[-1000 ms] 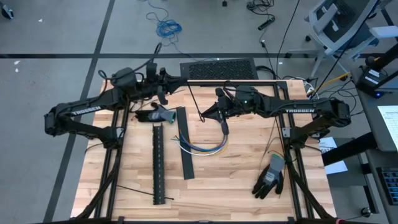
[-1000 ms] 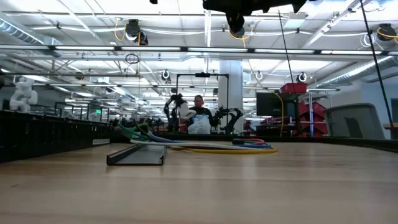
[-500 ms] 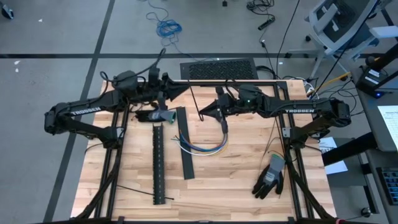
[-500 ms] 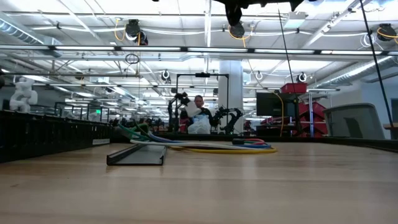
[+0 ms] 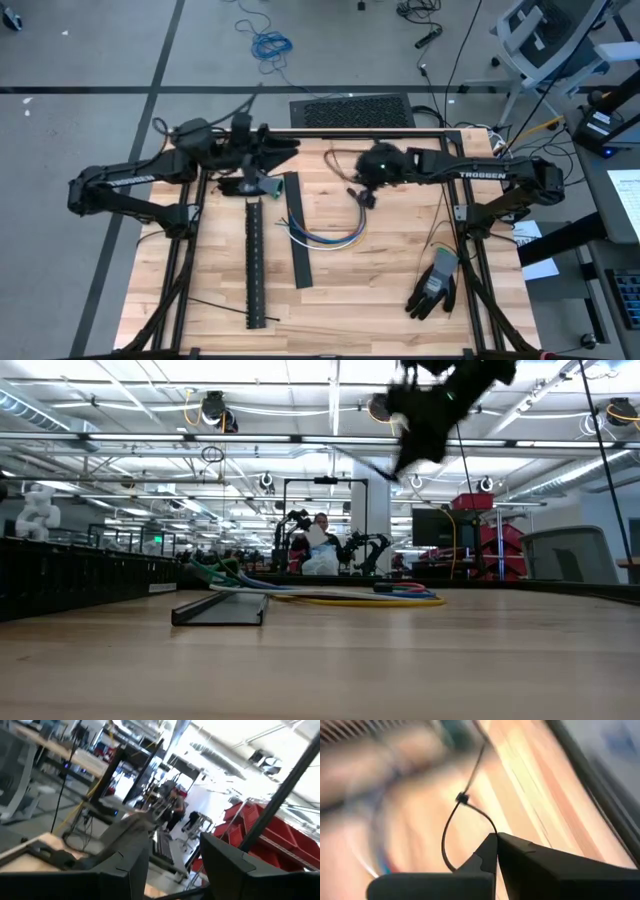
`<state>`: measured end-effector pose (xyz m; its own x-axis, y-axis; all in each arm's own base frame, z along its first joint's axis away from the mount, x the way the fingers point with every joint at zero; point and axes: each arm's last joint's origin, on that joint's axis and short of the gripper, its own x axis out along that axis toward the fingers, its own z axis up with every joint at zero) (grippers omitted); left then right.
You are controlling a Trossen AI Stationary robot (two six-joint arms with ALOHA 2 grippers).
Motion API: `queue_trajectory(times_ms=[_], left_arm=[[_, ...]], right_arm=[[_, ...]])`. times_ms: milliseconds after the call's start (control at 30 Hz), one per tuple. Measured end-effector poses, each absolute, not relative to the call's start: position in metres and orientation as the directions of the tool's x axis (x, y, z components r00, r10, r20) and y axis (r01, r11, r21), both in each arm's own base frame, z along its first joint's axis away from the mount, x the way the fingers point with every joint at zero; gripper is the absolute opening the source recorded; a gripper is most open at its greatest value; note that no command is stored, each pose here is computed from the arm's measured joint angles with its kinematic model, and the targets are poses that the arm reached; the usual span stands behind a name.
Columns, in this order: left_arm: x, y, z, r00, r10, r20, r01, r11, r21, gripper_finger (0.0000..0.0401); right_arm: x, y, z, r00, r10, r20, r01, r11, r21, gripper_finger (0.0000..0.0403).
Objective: Ziptie cables
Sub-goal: Wrap the cable wires with a black zip tie
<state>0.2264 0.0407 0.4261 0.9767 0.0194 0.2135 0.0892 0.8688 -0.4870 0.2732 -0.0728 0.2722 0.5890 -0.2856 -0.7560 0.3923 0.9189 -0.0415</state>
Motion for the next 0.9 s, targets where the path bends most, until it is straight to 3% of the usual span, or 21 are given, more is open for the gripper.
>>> queue_trajectory(times_ms=[133, 233, 367, 667, 900], left_arm=[[0.221, 0.040, 0.428, 0.977, 0.027, 0.210, 0.072, 0.891, -0.448, 0.0172], [0.222, 0.041, 0.425, 0.983, 0.046, 0.180, 0.041, 0.891, -0.453, 0.0172], [0.225, 0.042, 0.414, 0.995, 0.061, 0.075, -0.023, 0.901, -0.433, 0.0172], [0.227, 0.042, 0.403, 0.998, 0.063, -0.030, -0.070, 0.906, -0.417, 0.0172], [0.253, 0.045, 0.373, 0.975, 0.062, -0.212, -0.133, 0.931, -0.340, 0.0172]], right_arm=[[0.241, -0.081, 0.257, 0.232, -0.402, -0.886, 0.546, 0.808, -0.224, 0.0000], [0.231, -0.086, 0.254, 0.133, -0.407, -0.904, 0.568, 0.778, -0.267, 0.0000], [0.226, -0.087, 0.245, 0.110, -0.363, -0.925, 0.604, 0.763, -0.228, 0.0000], [0.215, -0.047, 0.202, 0.068, -0.039, -0.997, 0.555, 0.832, 0.006, 0.0000], [0.210, -0.028, 0.184, 0.048, -0.051, -0.998, 0.599, 0.800, -0.012, 0.0000]])
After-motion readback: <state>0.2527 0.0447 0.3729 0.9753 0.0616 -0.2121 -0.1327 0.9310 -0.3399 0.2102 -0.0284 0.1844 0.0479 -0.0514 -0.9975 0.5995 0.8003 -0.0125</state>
